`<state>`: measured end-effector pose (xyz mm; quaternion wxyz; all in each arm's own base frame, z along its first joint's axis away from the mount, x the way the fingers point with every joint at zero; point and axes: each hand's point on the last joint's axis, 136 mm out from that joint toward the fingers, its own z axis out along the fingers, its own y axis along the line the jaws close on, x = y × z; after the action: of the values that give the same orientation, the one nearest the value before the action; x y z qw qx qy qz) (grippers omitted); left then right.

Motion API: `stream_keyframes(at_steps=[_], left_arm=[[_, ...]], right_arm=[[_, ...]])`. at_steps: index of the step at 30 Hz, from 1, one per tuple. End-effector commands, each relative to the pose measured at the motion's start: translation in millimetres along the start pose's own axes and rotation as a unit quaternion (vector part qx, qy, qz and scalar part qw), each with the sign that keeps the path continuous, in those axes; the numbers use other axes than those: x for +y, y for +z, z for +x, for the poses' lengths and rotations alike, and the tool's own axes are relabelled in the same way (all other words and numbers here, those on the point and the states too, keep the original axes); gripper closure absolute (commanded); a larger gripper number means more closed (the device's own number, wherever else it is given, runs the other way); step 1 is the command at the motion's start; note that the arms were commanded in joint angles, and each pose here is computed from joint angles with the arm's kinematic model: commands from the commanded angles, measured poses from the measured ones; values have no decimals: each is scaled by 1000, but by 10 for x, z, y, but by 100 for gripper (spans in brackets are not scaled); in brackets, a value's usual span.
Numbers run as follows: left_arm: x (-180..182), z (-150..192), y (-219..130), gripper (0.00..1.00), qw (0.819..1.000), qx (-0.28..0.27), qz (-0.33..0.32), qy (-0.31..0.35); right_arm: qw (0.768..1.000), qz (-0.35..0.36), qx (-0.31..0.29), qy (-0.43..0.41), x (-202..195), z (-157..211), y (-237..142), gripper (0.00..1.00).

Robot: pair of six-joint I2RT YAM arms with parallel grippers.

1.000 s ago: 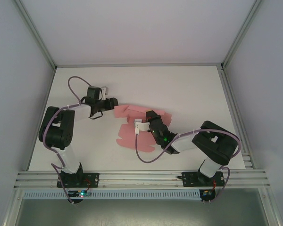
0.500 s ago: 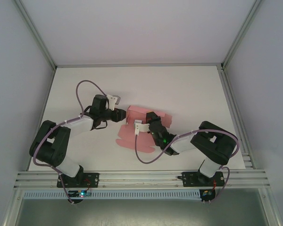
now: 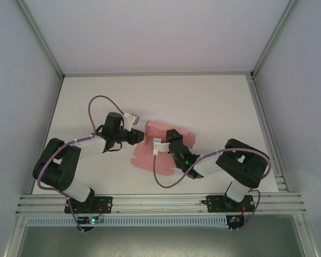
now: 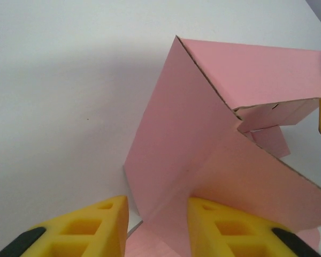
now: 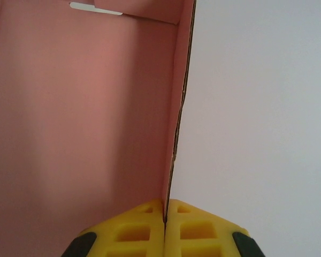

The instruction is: Assemble paper box

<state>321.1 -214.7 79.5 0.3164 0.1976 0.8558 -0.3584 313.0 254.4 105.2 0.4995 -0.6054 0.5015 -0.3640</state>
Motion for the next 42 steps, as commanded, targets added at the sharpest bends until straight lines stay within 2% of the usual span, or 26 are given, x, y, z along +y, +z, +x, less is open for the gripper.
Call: stream_keyframes(at_steps=[1, 6, 10, 15, 21, 24, 27, 29, 31, 35, 37, 39, 40, 42], left_arm=[[-188, -2, 6, 64, 999, -14, 33, 32], [-205, -15, 56, 64, 998, -13, 38, 45], [-290, -60, 87, 61, 996, -17, 69, 54], [-290, 8, 153, 55, 996, -6, 73, 60], [-295, -65, 235, 54, 995, -23, 42, 90], [-215, -55, 230, 46, 994, -34, 2, 106], [-184, -34, 200, 47, 993, -50, -11, 111], [-181, -103, 215, 51, 990, -73, -14, 116], [-173, -172, 246, 60, 989, -82, -16, 120], [-139, -243, 290, 70, 986, -94, -34, 136], [-78, -298, 294, 80, 983, -116, -60, 125], [-10, -341, 300, 84, 979, -138, -91, 119], [25, -353, 314, 93, 975, -145, -114, 120], [116, -365, 357, 97, 968, -151, -164, 117]], right_arm=[[999, -40, -4, -30, 243, 14, -88, 100], [998, -45, -11, -34, 246, -36, -136, 100], [998, -48, -15, -37, 241, -89, -186, 100], [997, -54, -17, -46, 296, -129, -252, 100], [995, -73, -22, -60, 409, -194, -332, 100], [993, -92, -25, -72, 527, -221, -397, 100], [991, -98, -14, -89, 629, -178, -458, 100], [990, -109, -13, -84, 664, -174, -476, 100], [990, -117, -14, -80, 674, -186, -479, 100], [989, -119, -12, -82, 669, -175, -488, 100], [989, -129, -11, -71, 683, -172, -498, 100], [988, -139, -8, -66, 707, -167, -507, 100], [988, -141, -6, -63, 707, -161, -506, 100], [987, -148, -4, -61, 734, -148, -514, 100]])
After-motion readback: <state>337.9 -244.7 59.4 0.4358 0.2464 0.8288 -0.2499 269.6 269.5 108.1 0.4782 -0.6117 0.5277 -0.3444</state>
